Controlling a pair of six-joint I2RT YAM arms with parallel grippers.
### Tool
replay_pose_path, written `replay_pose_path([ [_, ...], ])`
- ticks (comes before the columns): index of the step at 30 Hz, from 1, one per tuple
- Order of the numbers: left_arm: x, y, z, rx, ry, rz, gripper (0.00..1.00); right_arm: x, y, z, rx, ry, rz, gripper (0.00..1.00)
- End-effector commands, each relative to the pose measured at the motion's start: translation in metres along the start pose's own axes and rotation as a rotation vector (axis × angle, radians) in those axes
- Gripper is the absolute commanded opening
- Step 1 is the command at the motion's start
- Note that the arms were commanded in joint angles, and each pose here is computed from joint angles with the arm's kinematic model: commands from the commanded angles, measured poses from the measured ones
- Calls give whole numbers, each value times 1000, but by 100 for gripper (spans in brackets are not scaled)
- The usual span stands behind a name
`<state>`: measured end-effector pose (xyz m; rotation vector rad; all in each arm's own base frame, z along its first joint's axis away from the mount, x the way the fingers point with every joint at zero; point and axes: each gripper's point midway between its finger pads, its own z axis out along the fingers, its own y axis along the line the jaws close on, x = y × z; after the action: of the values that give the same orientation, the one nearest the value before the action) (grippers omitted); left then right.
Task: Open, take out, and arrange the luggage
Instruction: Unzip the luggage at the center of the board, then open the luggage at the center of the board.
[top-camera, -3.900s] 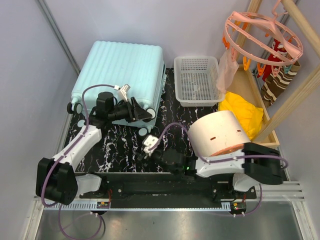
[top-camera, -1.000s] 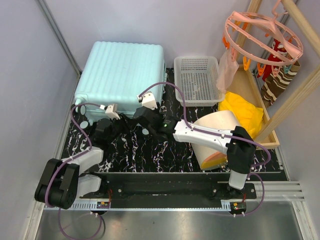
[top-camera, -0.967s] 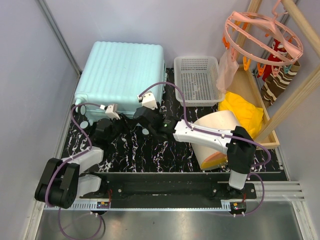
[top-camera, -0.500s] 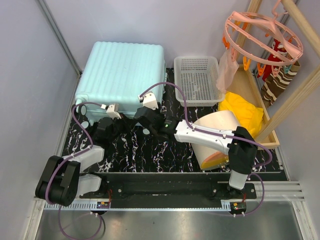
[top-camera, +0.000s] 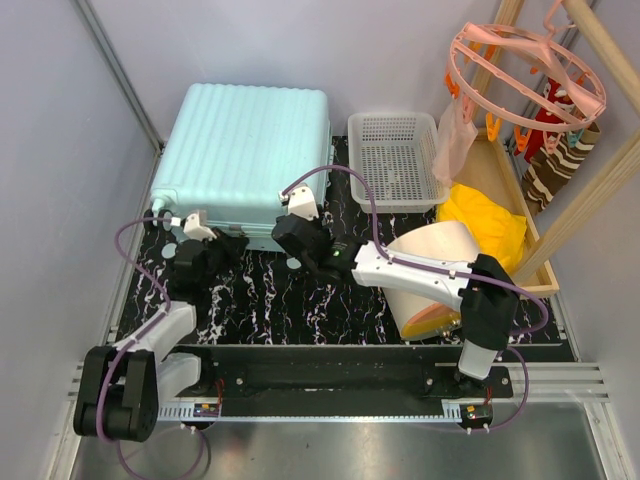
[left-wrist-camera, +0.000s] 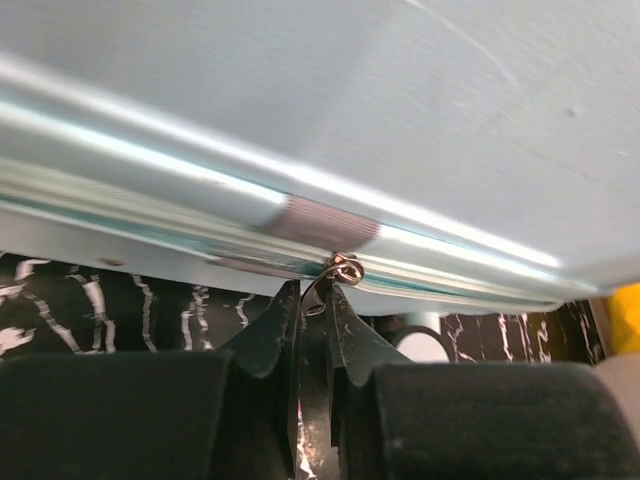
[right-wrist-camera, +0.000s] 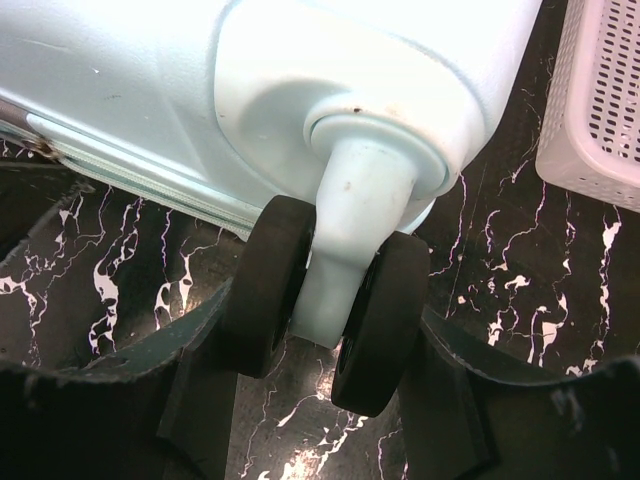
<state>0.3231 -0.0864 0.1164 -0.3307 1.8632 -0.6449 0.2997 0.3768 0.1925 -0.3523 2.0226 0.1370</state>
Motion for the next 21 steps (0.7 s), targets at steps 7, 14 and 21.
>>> replay_pose_path([
  [7,-52,46,-18,-167,-223,-48,0,-52,-23,-38,15,-123,49,0],
  [14,-72,72,-31,-236,-305,-124,0,-52,-32,-40,42,-133,41,0],
  [21,-90,103,-53,-345,-417,-163,0,-50,-51,-40,65,-134,72,0],
])
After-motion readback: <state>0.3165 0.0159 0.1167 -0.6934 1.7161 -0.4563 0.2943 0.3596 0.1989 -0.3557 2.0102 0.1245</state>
